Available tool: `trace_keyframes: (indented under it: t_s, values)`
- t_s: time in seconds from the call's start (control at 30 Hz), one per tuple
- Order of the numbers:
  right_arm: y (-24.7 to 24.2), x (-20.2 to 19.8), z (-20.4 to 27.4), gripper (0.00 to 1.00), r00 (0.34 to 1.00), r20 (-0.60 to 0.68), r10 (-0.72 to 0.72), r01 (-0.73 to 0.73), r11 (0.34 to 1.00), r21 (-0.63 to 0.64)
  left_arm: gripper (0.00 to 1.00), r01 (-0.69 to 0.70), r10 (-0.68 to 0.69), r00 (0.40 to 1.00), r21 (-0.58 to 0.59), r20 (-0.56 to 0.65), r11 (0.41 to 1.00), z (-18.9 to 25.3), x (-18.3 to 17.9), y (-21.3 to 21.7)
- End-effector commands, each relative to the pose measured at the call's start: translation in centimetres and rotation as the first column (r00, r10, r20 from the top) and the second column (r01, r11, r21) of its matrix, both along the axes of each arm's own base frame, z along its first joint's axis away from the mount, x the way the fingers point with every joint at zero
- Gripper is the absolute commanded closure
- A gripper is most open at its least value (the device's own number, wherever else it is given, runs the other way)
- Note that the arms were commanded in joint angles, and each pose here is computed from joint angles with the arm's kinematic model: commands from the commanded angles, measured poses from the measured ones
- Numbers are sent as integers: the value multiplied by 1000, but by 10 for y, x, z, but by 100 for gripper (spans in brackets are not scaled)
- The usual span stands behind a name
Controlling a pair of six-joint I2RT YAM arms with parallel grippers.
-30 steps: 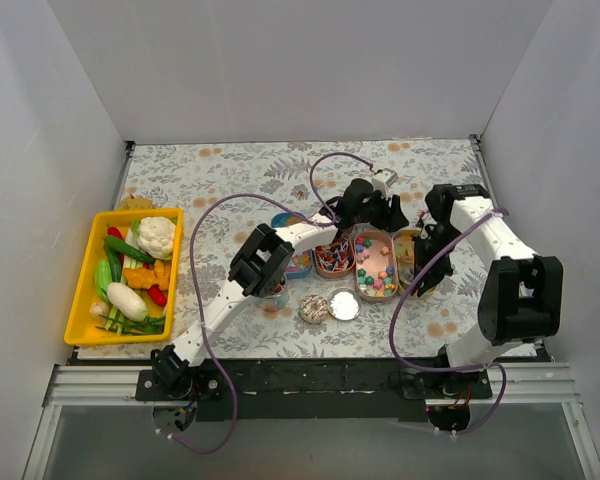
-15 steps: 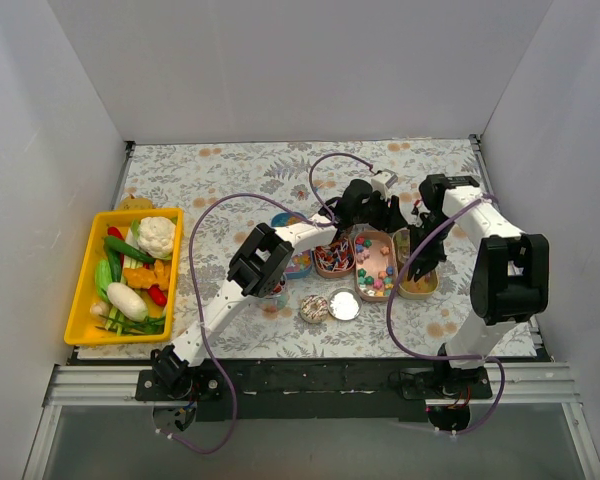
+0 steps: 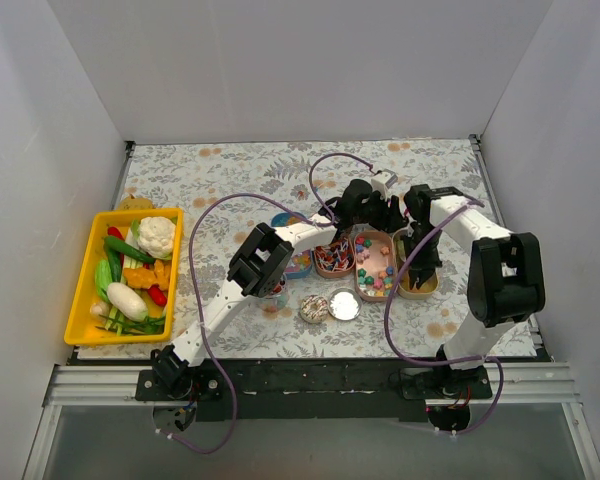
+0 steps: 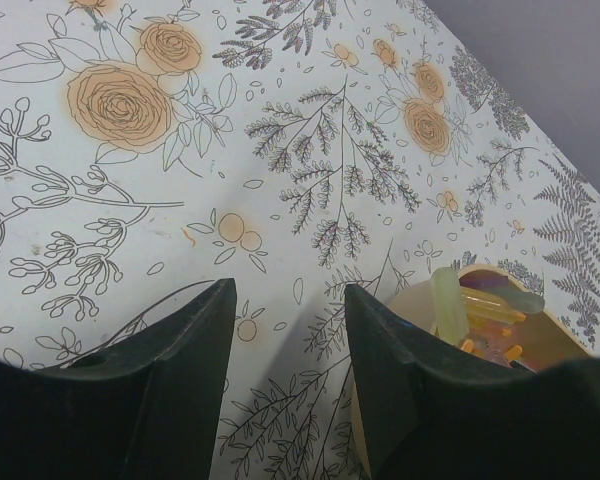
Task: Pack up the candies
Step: Scoop the fake candies from the storage box.
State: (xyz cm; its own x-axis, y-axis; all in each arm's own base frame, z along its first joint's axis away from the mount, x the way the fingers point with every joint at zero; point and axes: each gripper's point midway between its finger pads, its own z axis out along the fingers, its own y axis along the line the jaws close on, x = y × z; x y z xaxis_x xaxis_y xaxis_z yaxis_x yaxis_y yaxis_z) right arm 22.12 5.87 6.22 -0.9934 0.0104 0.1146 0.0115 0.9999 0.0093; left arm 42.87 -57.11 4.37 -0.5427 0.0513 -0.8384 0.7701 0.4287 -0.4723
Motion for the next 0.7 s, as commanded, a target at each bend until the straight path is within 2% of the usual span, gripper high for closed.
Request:
trace_keyframes:
  t_s: [0.0, 0.3, 0.67]
  values:
    - [-10, 17, -4, 99, 991, 126, 34, -22, 995, -93, 52, 53, -52, 997, 30, -53, 998, 14, -23, -1]
    - [-17, 24, 2, 99, 969, 247, 32, 4, 990, -141, 53, 60, -59, 997, 26, -42, 998, 23, -23, 0]
    - [-9, 13, 9, 99, 961, 269, 61, -34, 994, -102, 53, 42, -43, 998, -3, -52, 999, 35, -15, -1]
